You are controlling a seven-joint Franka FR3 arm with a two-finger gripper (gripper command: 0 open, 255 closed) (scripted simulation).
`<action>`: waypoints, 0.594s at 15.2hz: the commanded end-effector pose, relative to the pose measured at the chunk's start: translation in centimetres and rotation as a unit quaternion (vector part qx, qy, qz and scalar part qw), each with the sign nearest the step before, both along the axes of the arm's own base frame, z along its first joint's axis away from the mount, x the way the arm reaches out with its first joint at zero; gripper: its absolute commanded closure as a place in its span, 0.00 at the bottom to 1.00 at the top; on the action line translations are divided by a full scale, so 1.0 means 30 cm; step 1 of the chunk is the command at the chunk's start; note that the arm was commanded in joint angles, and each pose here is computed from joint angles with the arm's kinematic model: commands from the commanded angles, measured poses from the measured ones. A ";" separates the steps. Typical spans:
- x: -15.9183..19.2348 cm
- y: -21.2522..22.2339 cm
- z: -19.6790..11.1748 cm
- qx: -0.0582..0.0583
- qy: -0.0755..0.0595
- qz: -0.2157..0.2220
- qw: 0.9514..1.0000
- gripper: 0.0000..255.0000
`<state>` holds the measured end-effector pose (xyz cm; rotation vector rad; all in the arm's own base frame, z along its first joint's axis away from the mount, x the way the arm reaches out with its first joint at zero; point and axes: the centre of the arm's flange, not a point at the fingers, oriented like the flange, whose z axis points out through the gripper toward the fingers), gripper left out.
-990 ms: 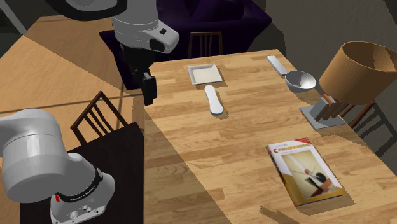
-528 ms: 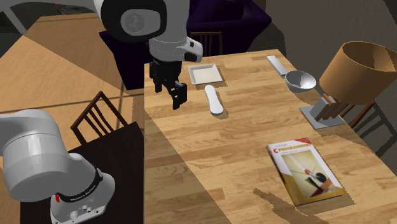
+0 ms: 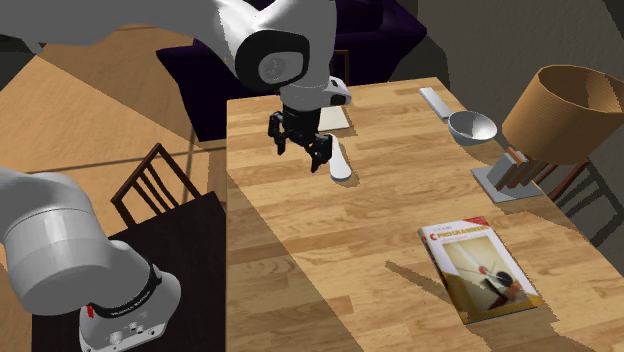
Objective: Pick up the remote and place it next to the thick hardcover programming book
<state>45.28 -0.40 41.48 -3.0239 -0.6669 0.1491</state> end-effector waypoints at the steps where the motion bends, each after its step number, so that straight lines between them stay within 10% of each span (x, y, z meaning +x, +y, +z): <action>1: 0.070 0.023 -0.057 0.000 -0.006 0.034 0.999 0.00; 9: 0.319 0.139 -0.255 -0.001 -0.025 0.161 0.987 0.00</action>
